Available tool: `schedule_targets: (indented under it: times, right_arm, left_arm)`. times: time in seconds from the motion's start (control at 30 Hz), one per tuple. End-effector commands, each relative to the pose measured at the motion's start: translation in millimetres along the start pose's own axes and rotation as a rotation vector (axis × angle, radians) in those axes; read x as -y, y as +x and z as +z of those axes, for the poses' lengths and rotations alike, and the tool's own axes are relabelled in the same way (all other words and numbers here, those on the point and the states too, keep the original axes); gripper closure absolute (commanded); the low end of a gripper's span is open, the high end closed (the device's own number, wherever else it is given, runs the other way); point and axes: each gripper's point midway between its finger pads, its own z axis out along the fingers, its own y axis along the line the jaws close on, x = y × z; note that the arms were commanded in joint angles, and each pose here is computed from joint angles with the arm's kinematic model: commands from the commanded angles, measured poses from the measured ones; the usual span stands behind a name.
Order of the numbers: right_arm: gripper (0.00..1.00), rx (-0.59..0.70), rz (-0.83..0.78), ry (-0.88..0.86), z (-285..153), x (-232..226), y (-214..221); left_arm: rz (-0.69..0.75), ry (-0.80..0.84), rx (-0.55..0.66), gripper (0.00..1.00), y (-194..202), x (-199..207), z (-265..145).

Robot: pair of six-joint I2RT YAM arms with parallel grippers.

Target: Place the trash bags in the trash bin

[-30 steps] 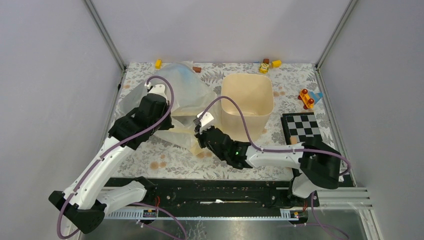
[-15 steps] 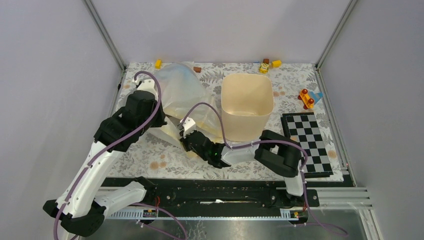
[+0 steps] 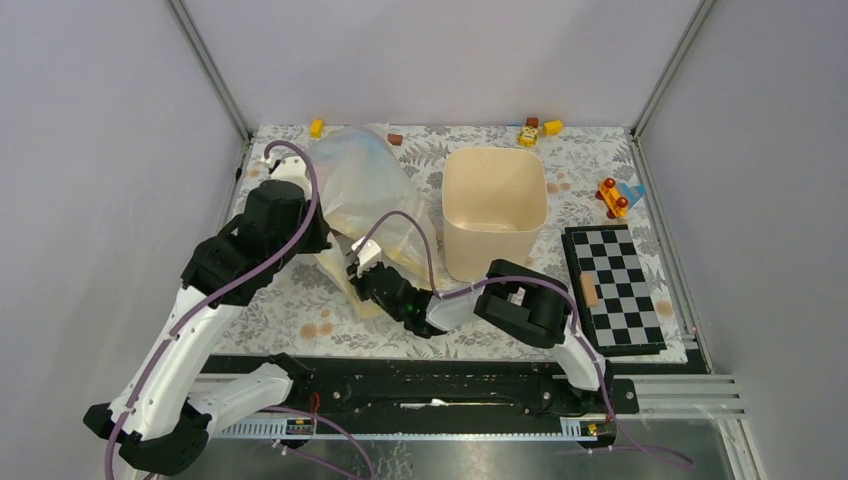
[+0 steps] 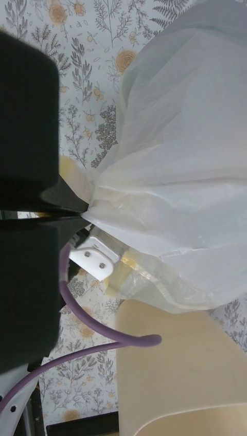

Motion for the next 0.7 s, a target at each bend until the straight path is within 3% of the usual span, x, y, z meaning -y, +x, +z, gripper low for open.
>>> schedule_targets:
  times: [0.0, 0.1, 0.23, 0.4, 0.67]
  right_arm:
    - [0.75, 0.199, 0.155, 0.012, 14, 26, -80]
    - [0.69, 0.208, 0.272, -0.047, 23, 43, -101]
    - [0.56, 0.232, 0.282, -0.024, 30, 55, -118]
    - [0.21, 0.28, 0.36, 0.014, 33, 66, -138]
    - [0.19, 0.335, 0.493, -0.029, 50, 68, -162]
  left_arm:
    - [0.004, 0.014, 0.072, 1.0, -21, 0, -16]
    - [0.019, -0.014, 0.07, 1.0, -18, -6, -12]
    - [0.04, -0.068, 0.065, 1.0, -16, -14, -5]
    - [0.061, -0.078, 0.052, 1.0, -11, -15, 6]
    - [0.08, -0.084, 0.049, 1.0, -5, -15, 18]
